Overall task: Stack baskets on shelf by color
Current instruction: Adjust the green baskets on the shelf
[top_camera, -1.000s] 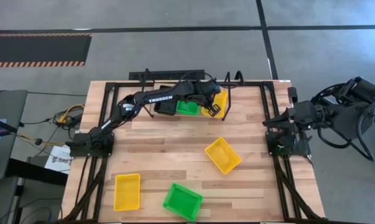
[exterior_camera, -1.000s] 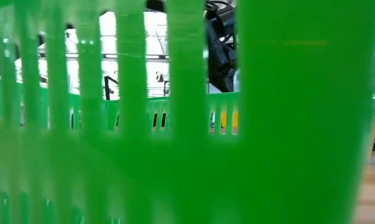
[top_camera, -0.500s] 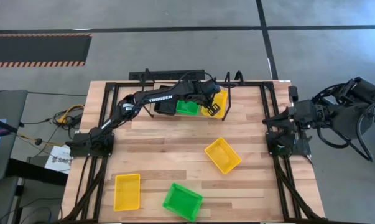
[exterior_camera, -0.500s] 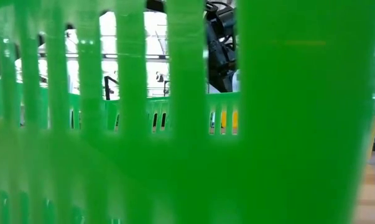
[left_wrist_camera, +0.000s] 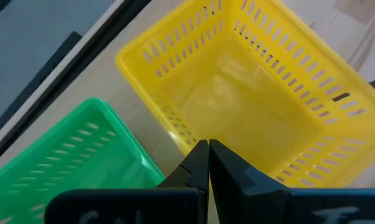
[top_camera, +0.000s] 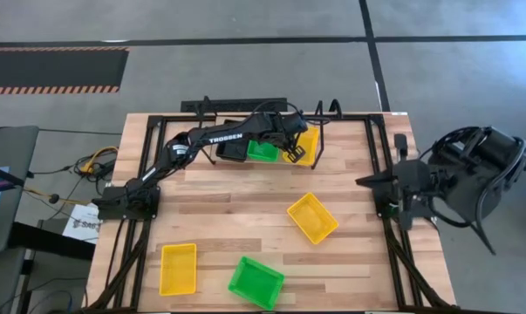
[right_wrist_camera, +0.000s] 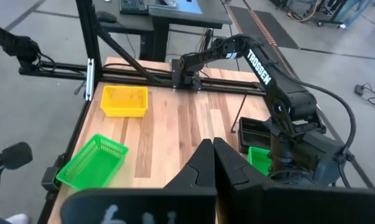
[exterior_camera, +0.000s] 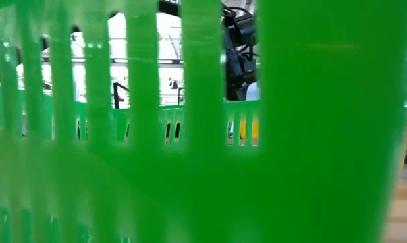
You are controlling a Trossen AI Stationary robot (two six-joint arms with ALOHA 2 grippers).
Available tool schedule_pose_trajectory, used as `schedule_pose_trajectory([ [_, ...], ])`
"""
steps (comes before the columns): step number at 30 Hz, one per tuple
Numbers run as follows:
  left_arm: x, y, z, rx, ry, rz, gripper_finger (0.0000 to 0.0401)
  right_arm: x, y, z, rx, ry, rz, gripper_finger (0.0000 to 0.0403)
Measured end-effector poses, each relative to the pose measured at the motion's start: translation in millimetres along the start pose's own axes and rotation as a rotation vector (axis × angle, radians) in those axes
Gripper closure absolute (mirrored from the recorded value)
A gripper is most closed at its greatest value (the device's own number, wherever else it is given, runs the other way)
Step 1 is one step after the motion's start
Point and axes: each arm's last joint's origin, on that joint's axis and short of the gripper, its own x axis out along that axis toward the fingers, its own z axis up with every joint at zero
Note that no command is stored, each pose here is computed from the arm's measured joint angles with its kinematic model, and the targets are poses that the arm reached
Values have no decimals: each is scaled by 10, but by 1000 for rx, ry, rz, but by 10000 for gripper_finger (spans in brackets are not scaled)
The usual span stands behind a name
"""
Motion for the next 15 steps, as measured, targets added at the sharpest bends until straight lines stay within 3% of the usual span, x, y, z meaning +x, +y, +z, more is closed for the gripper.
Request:
schedule_pose_trajectory([
  [15, -2, 28, -43, 27, 39, 44, 401, 25, 37, 10, 3, -2, 1, 399],
])
